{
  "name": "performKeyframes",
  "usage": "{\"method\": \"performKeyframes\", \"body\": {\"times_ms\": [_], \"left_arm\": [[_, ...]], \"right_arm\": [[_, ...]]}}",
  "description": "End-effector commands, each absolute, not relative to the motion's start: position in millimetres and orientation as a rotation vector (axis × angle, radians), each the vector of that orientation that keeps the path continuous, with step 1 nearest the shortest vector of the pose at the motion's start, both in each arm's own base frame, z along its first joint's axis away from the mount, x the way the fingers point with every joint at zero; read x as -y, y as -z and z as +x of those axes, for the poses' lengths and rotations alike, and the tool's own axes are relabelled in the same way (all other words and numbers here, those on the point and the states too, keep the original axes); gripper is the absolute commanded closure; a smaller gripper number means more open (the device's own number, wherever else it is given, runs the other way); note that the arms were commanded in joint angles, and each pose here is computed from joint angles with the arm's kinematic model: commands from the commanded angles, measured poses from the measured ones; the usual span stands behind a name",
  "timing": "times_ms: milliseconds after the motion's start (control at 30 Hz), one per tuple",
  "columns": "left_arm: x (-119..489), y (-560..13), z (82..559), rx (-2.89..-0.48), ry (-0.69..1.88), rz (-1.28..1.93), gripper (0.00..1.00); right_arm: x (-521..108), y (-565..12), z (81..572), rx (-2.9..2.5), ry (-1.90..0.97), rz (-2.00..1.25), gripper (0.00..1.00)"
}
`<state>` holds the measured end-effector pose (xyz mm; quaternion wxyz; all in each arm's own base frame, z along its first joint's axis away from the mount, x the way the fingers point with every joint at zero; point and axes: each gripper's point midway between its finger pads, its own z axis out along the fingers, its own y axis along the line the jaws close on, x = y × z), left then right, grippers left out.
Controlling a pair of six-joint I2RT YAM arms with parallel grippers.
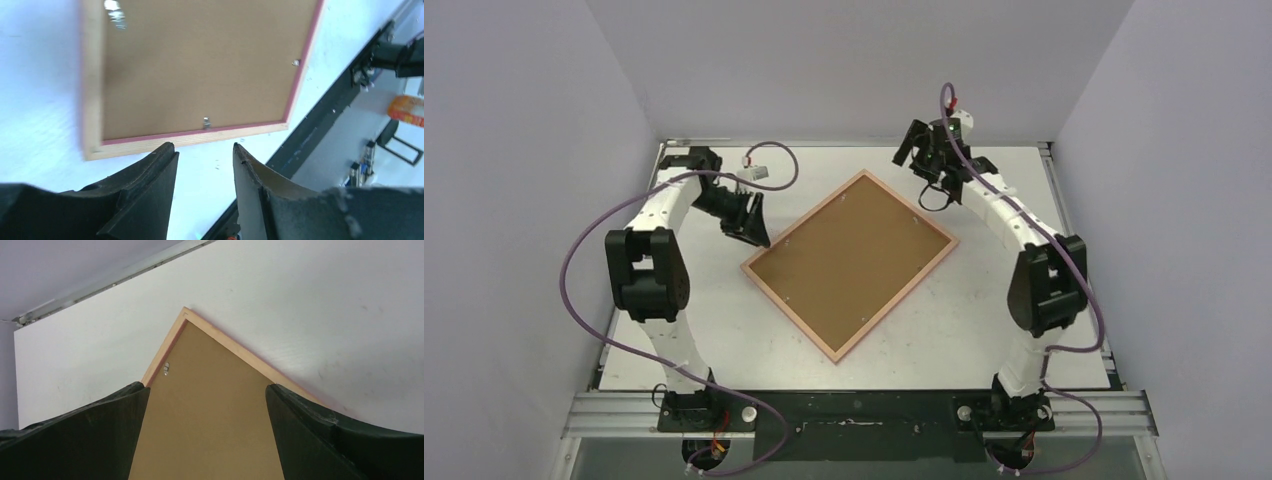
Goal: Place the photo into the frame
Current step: Adjust the photo frame at the center of the board.
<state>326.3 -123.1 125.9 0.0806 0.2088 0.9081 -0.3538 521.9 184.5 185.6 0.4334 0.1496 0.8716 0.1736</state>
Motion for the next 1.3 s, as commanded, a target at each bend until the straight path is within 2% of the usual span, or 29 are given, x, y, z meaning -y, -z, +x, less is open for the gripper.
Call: {"method": "performKeyframes", "body": {"times_ms": [0, 267, 500, 600, 767, 967, 1267], "left_arm": [[85.9, -115.5, 366.9, -2.703, 0.939, 0.546, 0.59], [67.8, -77.5, 398.7, -2.747, 0.866, 0.507, 0.62], [66.8, -55.1, 401.8, -2.766, 0.862, 0.448, 0.62], [71.9, -49.4, 396.8, -2.769, 0.895, 0.428, 0.64], [73.6, -35.9, 389.8, -2.784, 0.894, 0.360, 0.74], [80.0, -28.4, 374.5, -2.795, 0.924, 0.350, 0.81], [99.6, -32.5, 313.8, -2.817, 1.035, 0.445, 0.87]], "right_arm": [[-138.3, -167.3, 454.2, -2.205, -0.287, 0.524, 0.10], [-132.7, -130.5, 330.4, -2.233, -0.447, 0.668, 0.10], [-162.6, -81.7, 293.5, -2.356, -0.570, 0.658, 0.10], [-172.2, -68.0, 296.2, -2.402, -0.578, 0.638, 0.10], [-180.8, -58.1, 313.2, -2.425, -0.560, 0.612, 0.10], [-185.0, -64.8, 338.9, -2.402, -0.559, 0.593, 0.10], [-180.3, -79.5, 386.3, -2.380, -0.560, 0.556, 0.10]]}}
